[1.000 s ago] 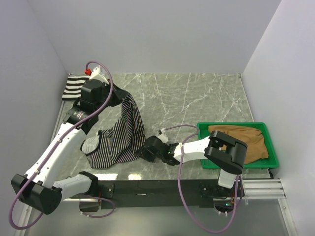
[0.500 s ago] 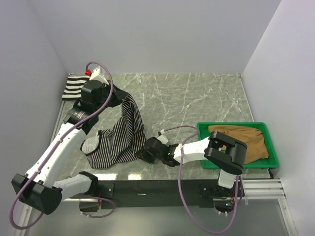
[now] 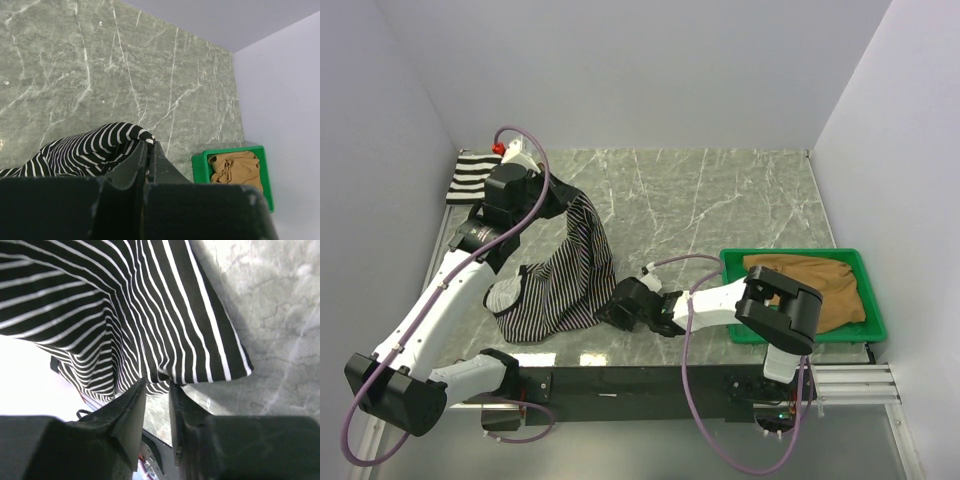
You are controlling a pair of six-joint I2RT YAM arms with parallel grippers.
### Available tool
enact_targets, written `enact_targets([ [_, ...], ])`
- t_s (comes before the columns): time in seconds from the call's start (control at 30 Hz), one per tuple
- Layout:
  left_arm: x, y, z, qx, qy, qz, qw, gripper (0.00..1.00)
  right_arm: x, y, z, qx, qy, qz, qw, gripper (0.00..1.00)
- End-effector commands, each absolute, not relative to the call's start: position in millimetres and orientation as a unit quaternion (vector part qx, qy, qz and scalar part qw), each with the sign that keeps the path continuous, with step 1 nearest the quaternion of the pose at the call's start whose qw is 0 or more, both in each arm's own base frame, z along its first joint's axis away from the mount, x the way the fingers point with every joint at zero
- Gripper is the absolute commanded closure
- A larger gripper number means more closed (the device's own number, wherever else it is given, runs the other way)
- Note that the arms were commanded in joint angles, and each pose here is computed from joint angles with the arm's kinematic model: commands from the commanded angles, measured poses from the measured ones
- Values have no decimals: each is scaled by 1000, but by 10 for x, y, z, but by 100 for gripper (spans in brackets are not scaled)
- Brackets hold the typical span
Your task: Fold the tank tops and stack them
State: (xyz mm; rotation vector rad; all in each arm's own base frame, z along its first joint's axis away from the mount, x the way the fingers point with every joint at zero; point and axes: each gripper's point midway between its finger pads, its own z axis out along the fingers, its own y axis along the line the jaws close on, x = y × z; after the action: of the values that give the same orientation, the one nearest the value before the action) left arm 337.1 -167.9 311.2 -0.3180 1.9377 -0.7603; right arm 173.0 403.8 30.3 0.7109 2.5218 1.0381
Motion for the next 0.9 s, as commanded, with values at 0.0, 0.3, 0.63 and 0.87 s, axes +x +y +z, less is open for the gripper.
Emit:
enact_targets([
  [0.0, 3370, -1665, 3275, -117, 783, -324, 518, 99, 1879, 4107, 437, 264, 872, 374, 172, 69],
  [0.3, 3376, -1670, 3259, -117, 783, -326, 517, 100, 1954, 4095, 352, 263, 879, 360, 170, 79],
  [0.63, 3401, -1585, 3344, -122, 778, -320, 527, 99, 2049, 3929, 493, 253, 878, 354, 198, 100],
  [0.87, 3459, -1260, 3764, -145, 751, -307, 567, 99, 2278, 3393, 1281, 243, 847, 378, 285, 100],
])
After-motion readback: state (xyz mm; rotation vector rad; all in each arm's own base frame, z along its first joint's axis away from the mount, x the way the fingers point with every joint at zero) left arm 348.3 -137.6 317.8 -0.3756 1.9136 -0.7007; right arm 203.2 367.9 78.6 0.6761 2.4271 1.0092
